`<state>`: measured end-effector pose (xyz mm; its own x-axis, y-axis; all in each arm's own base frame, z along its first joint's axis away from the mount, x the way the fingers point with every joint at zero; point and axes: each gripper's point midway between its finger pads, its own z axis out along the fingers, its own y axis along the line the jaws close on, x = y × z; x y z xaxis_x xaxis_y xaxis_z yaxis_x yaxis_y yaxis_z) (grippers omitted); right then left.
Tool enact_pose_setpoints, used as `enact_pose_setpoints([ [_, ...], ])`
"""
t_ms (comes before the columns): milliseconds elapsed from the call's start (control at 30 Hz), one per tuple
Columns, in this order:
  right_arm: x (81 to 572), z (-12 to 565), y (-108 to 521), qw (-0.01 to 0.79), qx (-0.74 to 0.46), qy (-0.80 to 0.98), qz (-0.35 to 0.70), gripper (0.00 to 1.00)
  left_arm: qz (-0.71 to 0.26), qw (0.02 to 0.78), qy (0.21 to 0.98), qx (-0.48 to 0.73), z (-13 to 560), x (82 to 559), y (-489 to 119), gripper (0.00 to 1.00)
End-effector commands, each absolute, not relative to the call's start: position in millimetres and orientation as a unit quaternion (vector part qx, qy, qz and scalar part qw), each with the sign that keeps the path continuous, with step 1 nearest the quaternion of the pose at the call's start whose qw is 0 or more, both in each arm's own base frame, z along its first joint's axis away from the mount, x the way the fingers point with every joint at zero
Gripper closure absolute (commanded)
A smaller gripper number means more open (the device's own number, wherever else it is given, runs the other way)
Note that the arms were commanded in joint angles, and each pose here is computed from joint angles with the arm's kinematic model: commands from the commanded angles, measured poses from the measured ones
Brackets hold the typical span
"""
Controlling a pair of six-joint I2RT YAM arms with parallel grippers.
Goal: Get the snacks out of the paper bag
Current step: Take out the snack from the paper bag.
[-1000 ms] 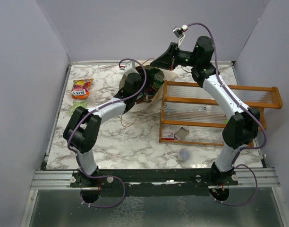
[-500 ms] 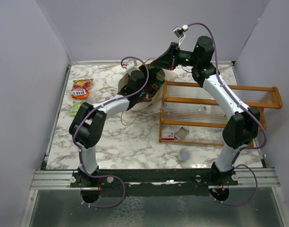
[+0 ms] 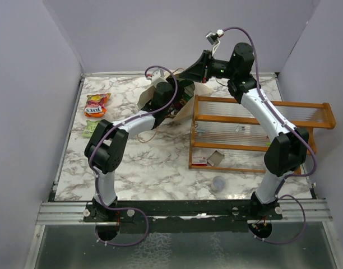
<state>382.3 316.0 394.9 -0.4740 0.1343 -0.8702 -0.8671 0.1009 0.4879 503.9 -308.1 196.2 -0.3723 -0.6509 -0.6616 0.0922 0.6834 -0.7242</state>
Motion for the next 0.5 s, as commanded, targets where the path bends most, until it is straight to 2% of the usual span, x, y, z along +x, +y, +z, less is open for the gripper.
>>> enact_pose_setpoints([
  [0,368,419,311,0.440,-0.312,0.596,0.594,0.99,-0.360,0.544,0.741,-0.160,226,489,-303,0.83],
  [100,371,417,310,0.445,-0.306,0.600,0.590,0.99,-0.352,0.556,0.738,-0.149,244,477,-292,0.98],
  [133,372,418,310,0.448,-0.304,0.600,0.589,0.99,-0.351,0.560,0.735,-0.149,250,473,-288,1.00],
  [467,377,418,308,0.465,-0.291,0.606,0.576,0.99,-0.386,0.569,0.720,-0.091,310,402,-248,1.00],
])
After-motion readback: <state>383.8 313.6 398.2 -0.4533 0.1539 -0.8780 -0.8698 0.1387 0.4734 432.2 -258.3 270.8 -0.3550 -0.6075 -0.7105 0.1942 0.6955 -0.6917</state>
